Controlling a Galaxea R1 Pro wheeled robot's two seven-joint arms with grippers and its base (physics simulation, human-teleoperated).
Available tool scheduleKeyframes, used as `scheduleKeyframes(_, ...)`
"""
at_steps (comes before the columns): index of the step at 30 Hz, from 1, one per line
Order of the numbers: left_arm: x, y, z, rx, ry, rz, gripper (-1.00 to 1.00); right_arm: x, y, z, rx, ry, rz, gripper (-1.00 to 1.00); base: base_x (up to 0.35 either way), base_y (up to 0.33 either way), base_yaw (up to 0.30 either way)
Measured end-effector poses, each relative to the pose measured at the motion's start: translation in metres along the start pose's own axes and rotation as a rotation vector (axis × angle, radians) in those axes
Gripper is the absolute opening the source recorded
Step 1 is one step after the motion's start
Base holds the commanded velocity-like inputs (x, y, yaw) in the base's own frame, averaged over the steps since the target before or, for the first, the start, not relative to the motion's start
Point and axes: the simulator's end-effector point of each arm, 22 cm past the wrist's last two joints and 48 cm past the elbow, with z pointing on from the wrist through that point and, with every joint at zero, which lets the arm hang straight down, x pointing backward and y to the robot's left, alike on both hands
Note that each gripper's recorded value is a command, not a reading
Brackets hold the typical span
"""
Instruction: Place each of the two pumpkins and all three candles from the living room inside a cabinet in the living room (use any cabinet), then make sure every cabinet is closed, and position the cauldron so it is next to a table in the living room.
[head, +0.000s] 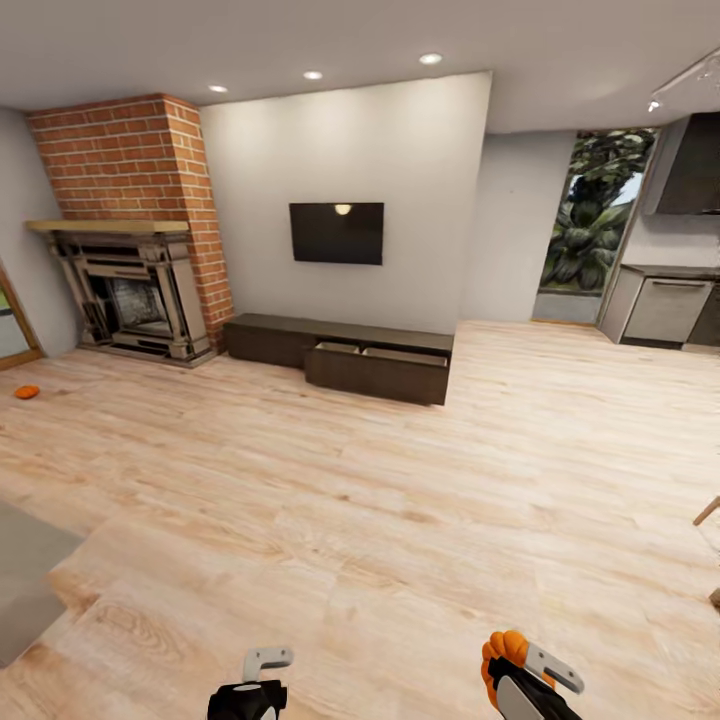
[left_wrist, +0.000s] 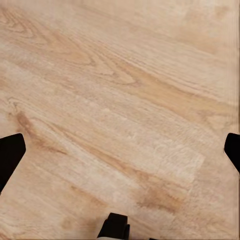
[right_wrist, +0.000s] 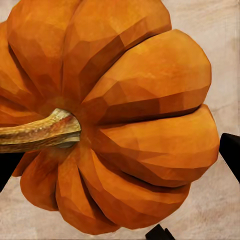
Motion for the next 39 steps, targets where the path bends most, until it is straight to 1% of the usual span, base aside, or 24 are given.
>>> scheduleKeyframes(10, 0.0001, 0.0001, 0.0000, 0.000, 0.000, 0.000, 1.00, 0.0001, -0.0001, 0.0000, 0.000, 0.000, 0.000, -1.00, 0.350, 0.007, -0.008)
scheduleKeyframes(31, 0.0000, 0.0001, 0.0000, 0.000, 0.000, 0.000, 1.00, 0.0004, 0.0004, 0.0000, -0.001, 0.001, 0.001, -1.00, 0.350, 0.071, 0.001)
scheduleKeyframes(39, -0.0002, 0.0001, 0.0000, 0.000, -0.001, -0.001, 1.00, 0.0003, 0.0004, 0.0000, -0.001, 0.000, 0.001, -1.00, 0.350, 0.073, 0.058)
